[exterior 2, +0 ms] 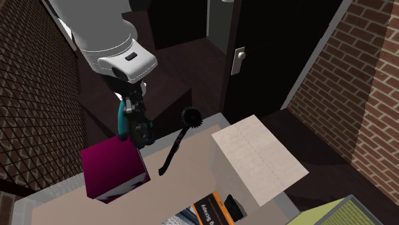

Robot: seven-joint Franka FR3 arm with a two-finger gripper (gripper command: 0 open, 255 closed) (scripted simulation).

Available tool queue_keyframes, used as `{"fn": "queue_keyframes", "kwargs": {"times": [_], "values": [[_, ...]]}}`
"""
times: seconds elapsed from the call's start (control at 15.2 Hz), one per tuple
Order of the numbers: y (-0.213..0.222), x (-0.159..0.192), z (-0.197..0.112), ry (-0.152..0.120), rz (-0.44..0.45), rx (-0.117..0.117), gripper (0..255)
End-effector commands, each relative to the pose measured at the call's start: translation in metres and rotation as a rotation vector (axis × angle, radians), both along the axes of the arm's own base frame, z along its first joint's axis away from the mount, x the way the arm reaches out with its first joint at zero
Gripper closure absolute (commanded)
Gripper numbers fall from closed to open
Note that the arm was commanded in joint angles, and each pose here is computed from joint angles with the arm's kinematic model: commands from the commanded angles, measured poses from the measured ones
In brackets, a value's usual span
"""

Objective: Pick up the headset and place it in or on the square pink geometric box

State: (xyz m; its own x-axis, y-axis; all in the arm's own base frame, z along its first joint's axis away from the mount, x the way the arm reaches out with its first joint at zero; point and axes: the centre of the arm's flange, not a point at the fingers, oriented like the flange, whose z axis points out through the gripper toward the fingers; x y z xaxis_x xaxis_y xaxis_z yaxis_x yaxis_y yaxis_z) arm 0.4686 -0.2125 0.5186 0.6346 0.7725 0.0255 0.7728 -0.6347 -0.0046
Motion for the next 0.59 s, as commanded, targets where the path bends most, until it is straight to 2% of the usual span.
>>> {"fn": "queue_keyframes", "kwargs": {"times": [0.0, 0.53], "values": [[-0.019, -0.016, 0.005, 0.000, 0.001, 0.000, 255], [-0.094, -0.089, 0.020, 0.000, 0.001, 0.000, 255]]}}
